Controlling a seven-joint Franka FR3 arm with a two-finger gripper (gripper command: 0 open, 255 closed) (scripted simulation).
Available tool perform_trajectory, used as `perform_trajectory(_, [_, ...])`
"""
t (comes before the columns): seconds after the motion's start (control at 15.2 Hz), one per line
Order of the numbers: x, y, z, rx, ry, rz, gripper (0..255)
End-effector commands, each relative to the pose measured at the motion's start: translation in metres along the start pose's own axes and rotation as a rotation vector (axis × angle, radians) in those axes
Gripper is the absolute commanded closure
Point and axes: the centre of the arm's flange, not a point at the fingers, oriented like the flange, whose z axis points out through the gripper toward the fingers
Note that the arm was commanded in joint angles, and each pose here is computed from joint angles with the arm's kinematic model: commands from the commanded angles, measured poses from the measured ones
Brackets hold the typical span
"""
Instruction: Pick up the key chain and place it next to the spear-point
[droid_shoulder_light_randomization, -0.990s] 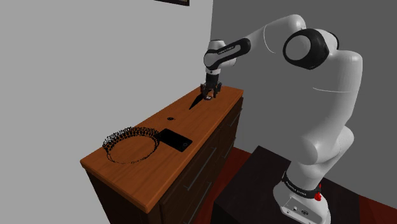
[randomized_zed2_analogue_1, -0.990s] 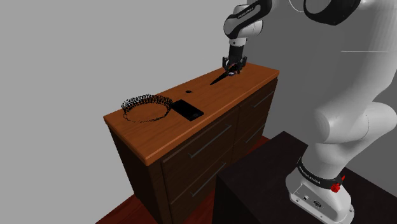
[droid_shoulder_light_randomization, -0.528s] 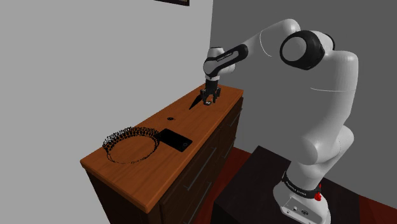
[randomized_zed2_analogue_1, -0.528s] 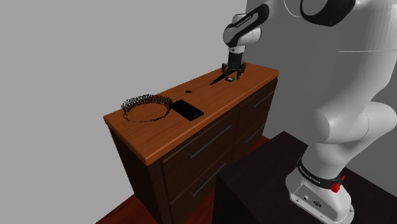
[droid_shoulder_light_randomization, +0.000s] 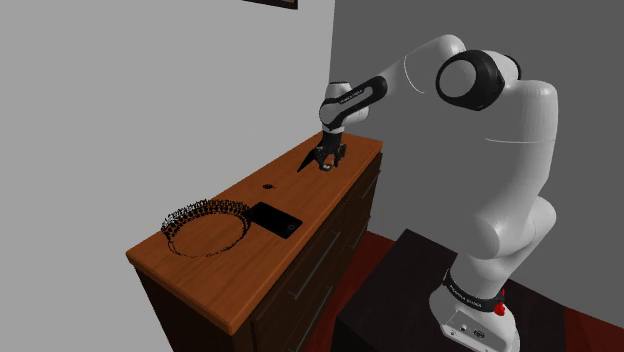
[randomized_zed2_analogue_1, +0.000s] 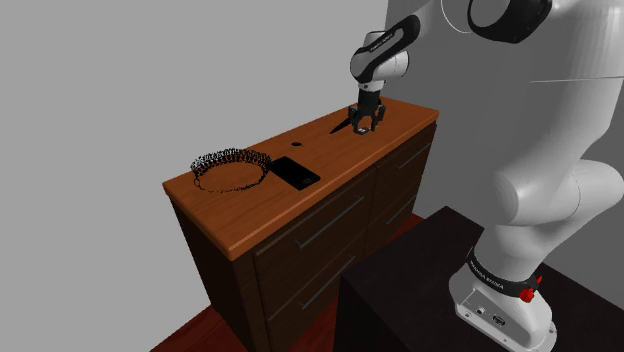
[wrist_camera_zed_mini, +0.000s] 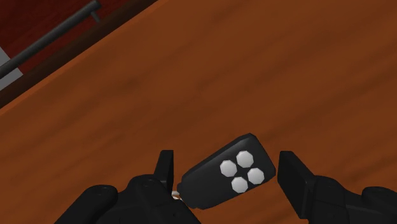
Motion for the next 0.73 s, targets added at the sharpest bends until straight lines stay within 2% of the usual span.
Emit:
perform_trajectory(0.0, [0.000, 0.000, 0.000, 0.000, 0.000, 0.000, 255])
perform_trajectory(0.13, [0.000, 0.000, 0.000, 0.000, 0.000, 0.000, 255])
perform_trajectory(0.2, [0.000, 0.000, 0.000, 0.000, 0.000, 0.000, 0])
perform_trajectory(0.53, [0.000, 0.000, 0.000, 0.000, 0.000, 0.000, 0])
perform_trajectory(0.66, [0.000, 0.000, -0.026, 0.000, 0.000, 0.000, 0])
